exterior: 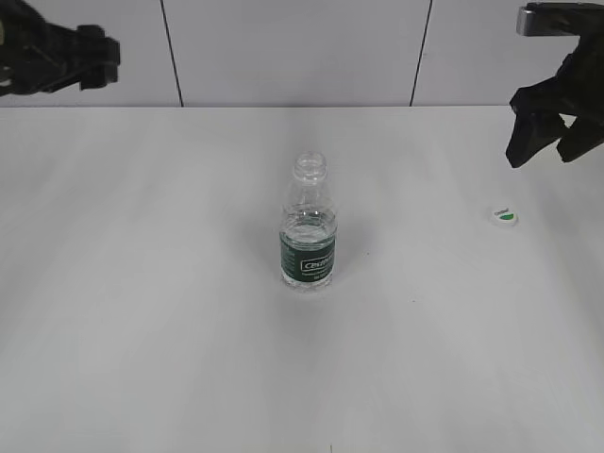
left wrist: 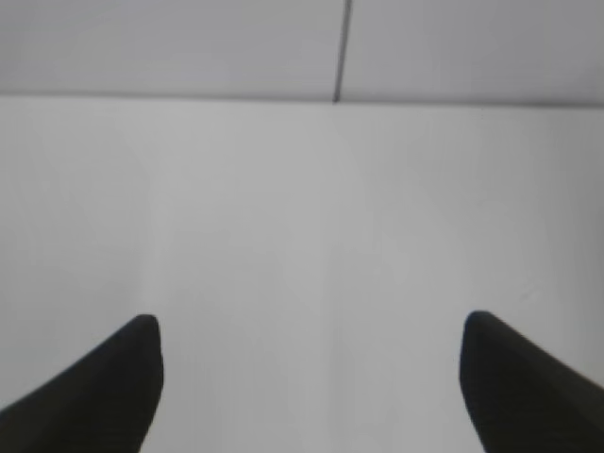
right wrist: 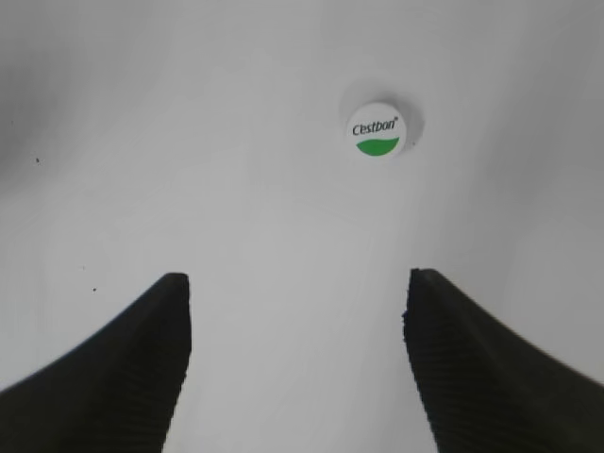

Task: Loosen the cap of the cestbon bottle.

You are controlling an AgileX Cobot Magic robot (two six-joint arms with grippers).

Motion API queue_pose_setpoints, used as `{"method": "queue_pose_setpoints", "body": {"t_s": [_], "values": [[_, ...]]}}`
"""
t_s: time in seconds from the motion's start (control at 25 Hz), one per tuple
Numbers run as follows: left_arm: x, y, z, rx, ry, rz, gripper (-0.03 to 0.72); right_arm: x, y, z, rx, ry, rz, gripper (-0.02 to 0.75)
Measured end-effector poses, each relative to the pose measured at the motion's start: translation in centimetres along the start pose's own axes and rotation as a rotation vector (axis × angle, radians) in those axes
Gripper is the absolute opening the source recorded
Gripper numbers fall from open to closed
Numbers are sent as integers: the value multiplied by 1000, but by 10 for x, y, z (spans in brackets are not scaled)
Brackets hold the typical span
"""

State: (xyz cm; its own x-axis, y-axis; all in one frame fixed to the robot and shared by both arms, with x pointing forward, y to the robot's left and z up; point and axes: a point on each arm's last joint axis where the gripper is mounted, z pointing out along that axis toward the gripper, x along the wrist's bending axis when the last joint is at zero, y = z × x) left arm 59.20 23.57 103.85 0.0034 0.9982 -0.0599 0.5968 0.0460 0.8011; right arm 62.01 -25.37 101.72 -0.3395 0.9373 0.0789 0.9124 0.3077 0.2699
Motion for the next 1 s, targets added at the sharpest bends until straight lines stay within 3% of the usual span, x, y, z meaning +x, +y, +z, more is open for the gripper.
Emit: {"method": "queue_pose_setpoints", "body": {"t_s": [0.12,0.4,0.52,0.8,1.0], "values": [[21,-11,0,142,96,8,582,1,-2,-1,24,8,0,535],[56,-10,-8,356,27,-73,582,2,-3,-1,35,14,40,535],[66,-12,-10,396,32,-54,582,1,-4,-1,38,2,49,535],[63,-13,-13,421,18,-6,582,-10,-6,-2,56,-92,67,535],[42,-5,-28,373,-33,80,582,-14,-7,-2,58,-103,74,535]]}}
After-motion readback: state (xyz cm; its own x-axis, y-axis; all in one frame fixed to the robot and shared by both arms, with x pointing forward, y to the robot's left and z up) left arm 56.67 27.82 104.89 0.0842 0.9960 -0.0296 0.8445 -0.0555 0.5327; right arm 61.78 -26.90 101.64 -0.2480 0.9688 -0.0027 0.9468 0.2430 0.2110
